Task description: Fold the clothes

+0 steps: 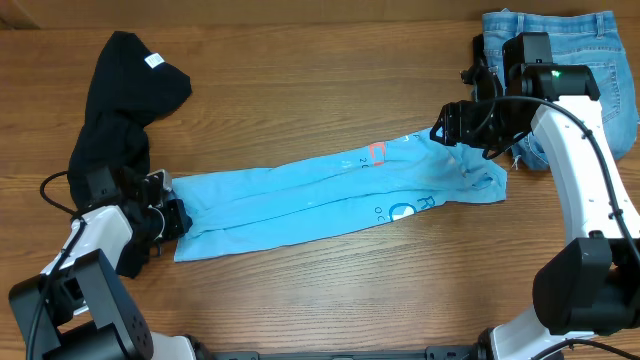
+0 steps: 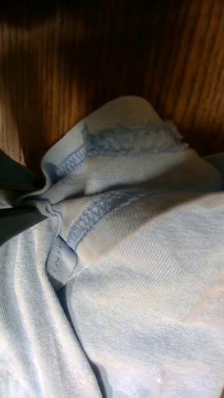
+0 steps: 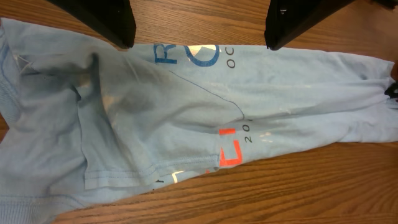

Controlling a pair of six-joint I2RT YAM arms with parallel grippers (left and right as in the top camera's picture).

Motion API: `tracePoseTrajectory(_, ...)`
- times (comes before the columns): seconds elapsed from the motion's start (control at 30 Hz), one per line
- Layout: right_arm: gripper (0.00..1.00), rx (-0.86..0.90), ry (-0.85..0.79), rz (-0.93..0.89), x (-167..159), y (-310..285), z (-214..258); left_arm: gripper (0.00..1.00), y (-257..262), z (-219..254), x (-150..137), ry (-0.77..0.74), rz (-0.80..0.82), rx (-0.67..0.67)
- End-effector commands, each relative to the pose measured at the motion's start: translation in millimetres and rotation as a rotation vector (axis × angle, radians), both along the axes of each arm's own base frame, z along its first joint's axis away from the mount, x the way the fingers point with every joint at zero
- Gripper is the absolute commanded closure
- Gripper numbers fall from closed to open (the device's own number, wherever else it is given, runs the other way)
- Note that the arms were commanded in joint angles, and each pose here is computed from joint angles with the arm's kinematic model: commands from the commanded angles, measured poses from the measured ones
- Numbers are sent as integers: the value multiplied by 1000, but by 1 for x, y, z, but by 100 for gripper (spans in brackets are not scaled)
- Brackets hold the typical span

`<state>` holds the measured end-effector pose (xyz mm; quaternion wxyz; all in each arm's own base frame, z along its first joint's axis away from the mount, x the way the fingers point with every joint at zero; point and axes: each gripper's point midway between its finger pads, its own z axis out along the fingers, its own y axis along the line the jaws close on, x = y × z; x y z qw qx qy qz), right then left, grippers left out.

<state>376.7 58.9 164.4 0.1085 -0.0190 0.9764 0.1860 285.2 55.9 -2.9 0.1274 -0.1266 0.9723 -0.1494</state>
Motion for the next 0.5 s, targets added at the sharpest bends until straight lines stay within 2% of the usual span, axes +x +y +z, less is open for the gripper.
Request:
tracePoseTrajectory(0.0,29,1,-32,9,2,1,12,96,9,-7,1,76,99,14)
tracePoseTrajectory(0.07,29,0,-9,9,-4,1,10,96,22,19,20,37,159,38)
tracePoseTrajectory(0.17,29,0,5,8,-7,1,10,96,37,65,44,-22,151,76)
tracePoseTrajectory(0.3,26,0,-3,8,-5,1,10,96,63,111,43,15,158,221)
tracePoseTrajectory(0.47,25,0,-4,9,-5,1,10,96,54,123,48,2,97,220)
